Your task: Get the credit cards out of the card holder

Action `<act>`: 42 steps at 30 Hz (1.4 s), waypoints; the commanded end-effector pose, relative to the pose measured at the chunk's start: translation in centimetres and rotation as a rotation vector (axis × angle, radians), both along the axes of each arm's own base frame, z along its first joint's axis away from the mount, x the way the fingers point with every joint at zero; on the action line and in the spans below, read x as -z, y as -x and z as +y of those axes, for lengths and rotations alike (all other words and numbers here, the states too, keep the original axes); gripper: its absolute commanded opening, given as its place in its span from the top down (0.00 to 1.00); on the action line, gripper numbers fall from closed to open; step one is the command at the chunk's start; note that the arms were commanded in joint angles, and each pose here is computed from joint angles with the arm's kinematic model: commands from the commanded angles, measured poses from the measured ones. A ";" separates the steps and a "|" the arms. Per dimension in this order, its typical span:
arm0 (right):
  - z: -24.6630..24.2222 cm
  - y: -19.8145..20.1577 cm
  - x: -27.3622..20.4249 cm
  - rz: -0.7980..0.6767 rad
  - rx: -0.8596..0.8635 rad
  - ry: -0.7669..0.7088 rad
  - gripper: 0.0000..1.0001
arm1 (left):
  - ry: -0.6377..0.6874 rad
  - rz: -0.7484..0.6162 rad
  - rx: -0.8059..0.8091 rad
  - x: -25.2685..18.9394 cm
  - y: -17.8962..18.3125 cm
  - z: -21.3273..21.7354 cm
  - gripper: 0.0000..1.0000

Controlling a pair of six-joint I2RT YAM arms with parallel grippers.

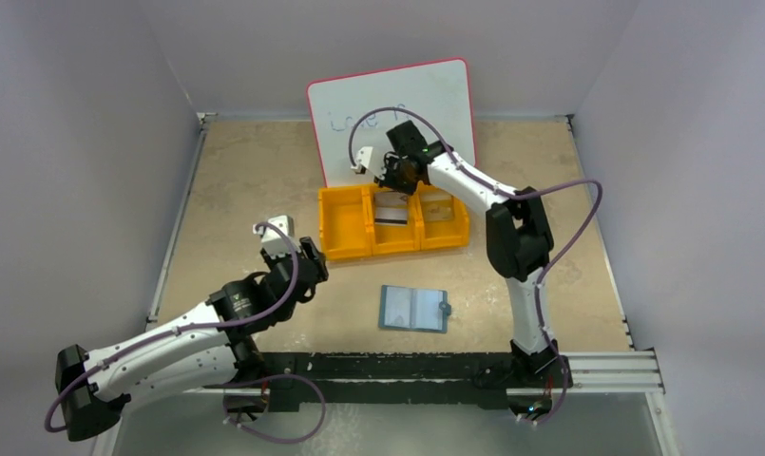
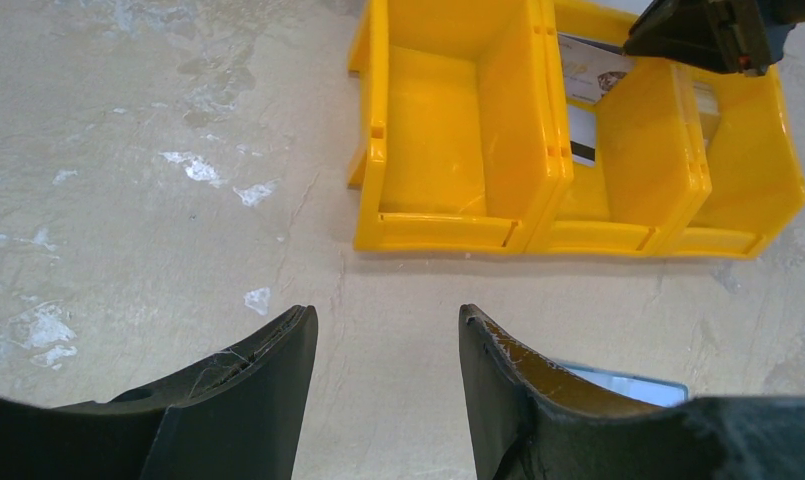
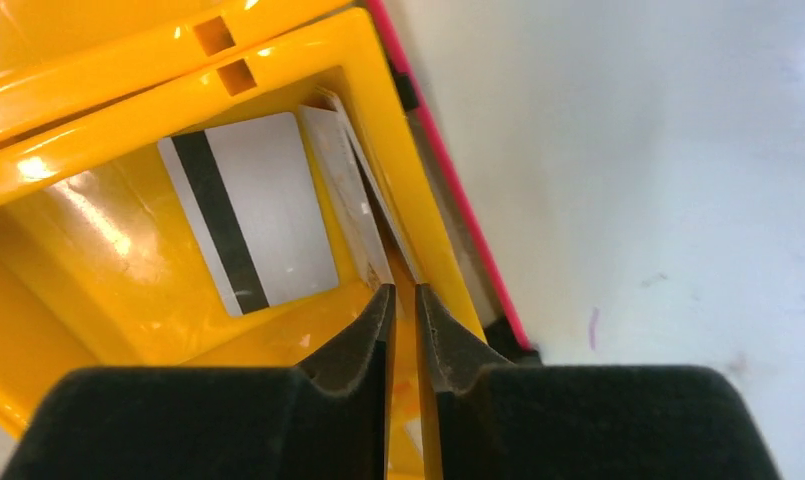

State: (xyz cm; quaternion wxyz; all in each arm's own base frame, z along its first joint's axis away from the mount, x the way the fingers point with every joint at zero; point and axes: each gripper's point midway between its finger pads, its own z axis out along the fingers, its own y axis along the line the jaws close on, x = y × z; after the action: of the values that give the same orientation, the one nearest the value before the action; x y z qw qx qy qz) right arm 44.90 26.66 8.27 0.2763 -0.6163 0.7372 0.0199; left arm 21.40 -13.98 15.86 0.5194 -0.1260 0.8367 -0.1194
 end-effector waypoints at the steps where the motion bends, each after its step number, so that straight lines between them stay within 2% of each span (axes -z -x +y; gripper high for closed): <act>1: 0.6 -3.0 -6.4 -0.220 0.048 -0.088 0.85 | 0.028 -0.021 -0.015 -0.5 -0.5 -0.4 0.46; 6: 0.8 -2.8 -6.6 -0.212 0.073 -0.103 0.85 | 0.027 -0.019 -0.013 -0.5 -0.5 -0.4 0.46; 9: 1.3 -2.5 -7.3 -0.195 0.102 -0.162 0.86 | 0.030 -0.021 -0.015 -0.5 -0.5 -0.4 0.46; 15: 1.9 -0.7 -12.0 -0.222 0.262 -0.427 0.81 | 0.029 -0.016 0.008 -0.5 -0.5 -0.9 0.43; 17: 0.9 0.3 -14.4 -0.253 0.391 -0.561 0.75 | 0.031 -0.013 0.020 -0.5 -0.5 -1.2 0.39; 20: -0.4 4.0 -15.0 -0.141 0.576 -0.740 0.72 | 0.042 -0.009 0.043 -0.2 -0.5 -1.8 0.34; 26: -1.1 12.6 -12.7 0.127 0.782 -0.939 0.73 | 0.073 0.005 0.050 0.7 -0.7 -2.8 0.34; 29: -0.4 17.3 -9.7 0.149 0.875 -0.895 0.64 | 0.088 0.001 0.033 0.6 -1.0 -3.1 0.35; 31: -0.2 19.8 -7.5 0.177 0.934 -0.875 0.64 | 0.099 -0.008 0.016 0.3 -1.2 -3.0 0.35; 35: 1.7 24.7 -5.2 0.230 0.947 -0.875 0.63 | 0.121 -0.023 -0.028 0.0 -1.2 -2.2 0.35; 38: 2.0 26.7 -2.8 0.219 0.973 -0.789 0.62 | 0.147 -0.041 -0.064 -0.3 -1.1 -1.2 0.35; 42: 3.3 29.3 -1.0 0.209 0.935 -0.714 0.54 | 0.198 -0.065 -0.101 -0.7 -0.8 -0.2 0.35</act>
State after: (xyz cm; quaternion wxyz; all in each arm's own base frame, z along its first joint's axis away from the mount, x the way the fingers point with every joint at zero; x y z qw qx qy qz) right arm 15.85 29.52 9.52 0.3502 -0.1313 0.8990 0.2278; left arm 21.92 -15.46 15.52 0.5178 -0.1660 0.8227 -0.1656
